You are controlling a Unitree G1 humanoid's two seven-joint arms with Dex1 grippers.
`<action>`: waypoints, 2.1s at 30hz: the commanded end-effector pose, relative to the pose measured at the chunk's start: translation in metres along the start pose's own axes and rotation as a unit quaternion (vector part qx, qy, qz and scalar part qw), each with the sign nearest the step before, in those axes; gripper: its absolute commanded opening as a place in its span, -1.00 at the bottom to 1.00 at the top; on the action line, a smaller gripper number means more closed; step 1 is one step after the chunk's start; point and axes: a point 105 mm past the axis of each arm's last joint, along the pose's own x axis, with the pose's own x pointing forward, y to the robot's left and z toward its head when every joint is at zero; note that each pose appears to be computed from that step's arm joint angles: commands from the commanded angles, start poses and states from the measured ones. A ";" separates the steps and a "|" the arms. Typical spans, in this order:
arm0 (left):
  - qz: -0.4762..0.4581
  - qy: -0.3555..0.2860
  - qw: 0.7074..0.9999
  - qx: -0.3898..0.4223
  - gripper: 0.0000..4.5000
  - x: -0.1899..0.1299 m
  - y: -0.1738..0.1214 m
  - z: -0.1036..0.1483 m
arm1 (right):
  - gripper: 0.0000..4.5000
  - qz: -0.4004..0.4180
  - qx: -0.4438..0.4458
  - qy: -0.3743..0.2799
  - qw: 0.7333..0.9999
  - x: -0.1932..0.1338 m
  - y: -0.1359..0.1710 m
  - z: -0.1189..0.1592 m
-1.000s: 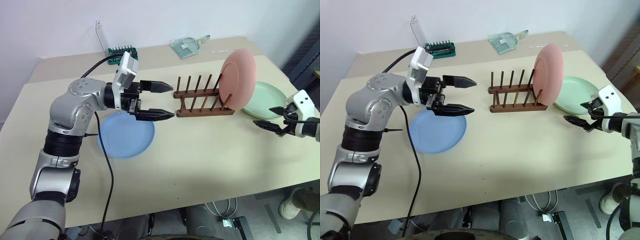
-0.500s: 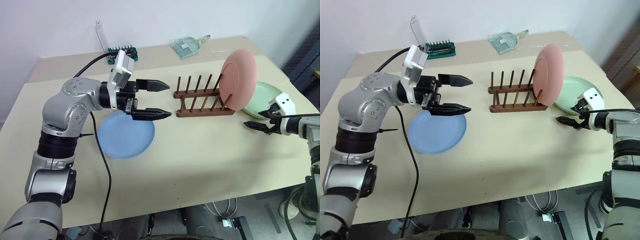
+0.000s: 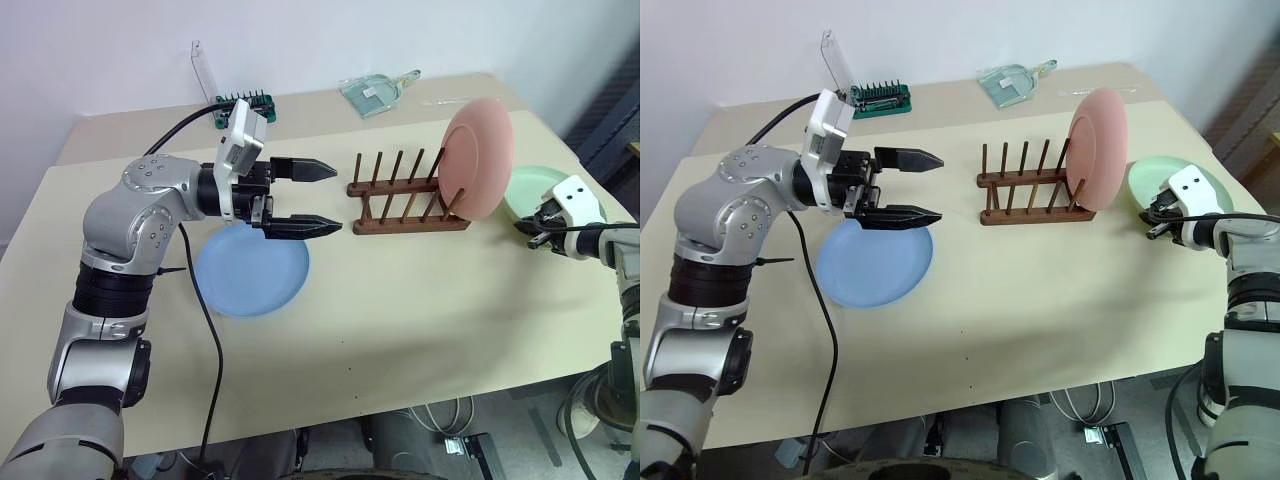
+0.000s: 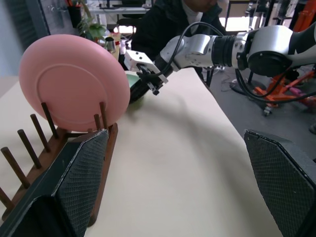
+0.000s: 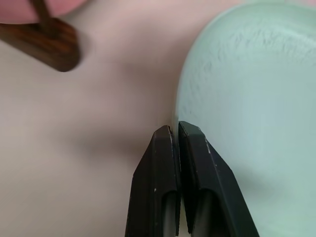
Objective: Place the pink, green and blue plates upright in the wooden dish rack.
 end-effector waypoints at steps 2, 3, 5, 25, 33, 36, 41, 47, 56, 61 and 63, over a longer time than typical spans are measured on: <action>-0.003 -0.007 1.000 0.021 1.00 0.000 0.000 0.010 | -0.97 -0.184 0.014 -0.109 0.977 -0.037 -0.066 0.060; -0.002 -0.007 1.000 0.022 1.00 0.000 0.000 0.010 | -0.97 -0.214 0.028 -0.136 0.967 -0.046 -0.077 0.071; -0.003 -0.009 1.000 0.023 1.00 0.001 0.000 0.011 | -0.97 -0.250 0.063 -0.283 0.924 -0.076 -0.093 0.129; 0.000 -0.015 1.000 0.018 1.00 0.000 -0.002 0.009 | -0.97 0.417 0.347 -0.556 0.630 -0.154 0.063 0.262; 0.001 -0.011 1.000 0.016 1.00 -0.001 -0.002 0.010 | -0.97 0.419 0.401 -0.472 0.664 -0.114 0.069 0.223; -0.001 -0.012 1.000 0.016 1.00 -0.001 -0.003 0.010 | -0.97 0.415 0.408 -0.462 0.669 -0.107 0.068 0.213; -0.004 -0.014 1.000 0.020 1.00 0.000 -0.006 0.012 | -0.97 0.414 0.409 -0.447 0.679 -0.101 0.072 0.208; -0.010 -0.008 0.999 0.029 1.00 0.001 -0.009 0.015 | -0.97 0.401 0.398 -0.420 0.710 -0.087 0.080 0.197; -0.016 -0.009 0.999 0.028 1.00 0.002 -0.012 0.019 | -0.97 0.391 0.397 -0.403 0.726 -0.075 0.088 0.188; -0.013 -0.007 1.000 0.024 1.00 0.002 -0.011 0.017 | -0.97 0.381 0.384 -0.381 0.750 -0.065 0.096 0.180; -0.012 -0.006 1.000 0.021 1.00 0.002 -0.010 0.015 | -0.97 0.375 0.376 -0.369 0.763 -0.061 0.099 0.175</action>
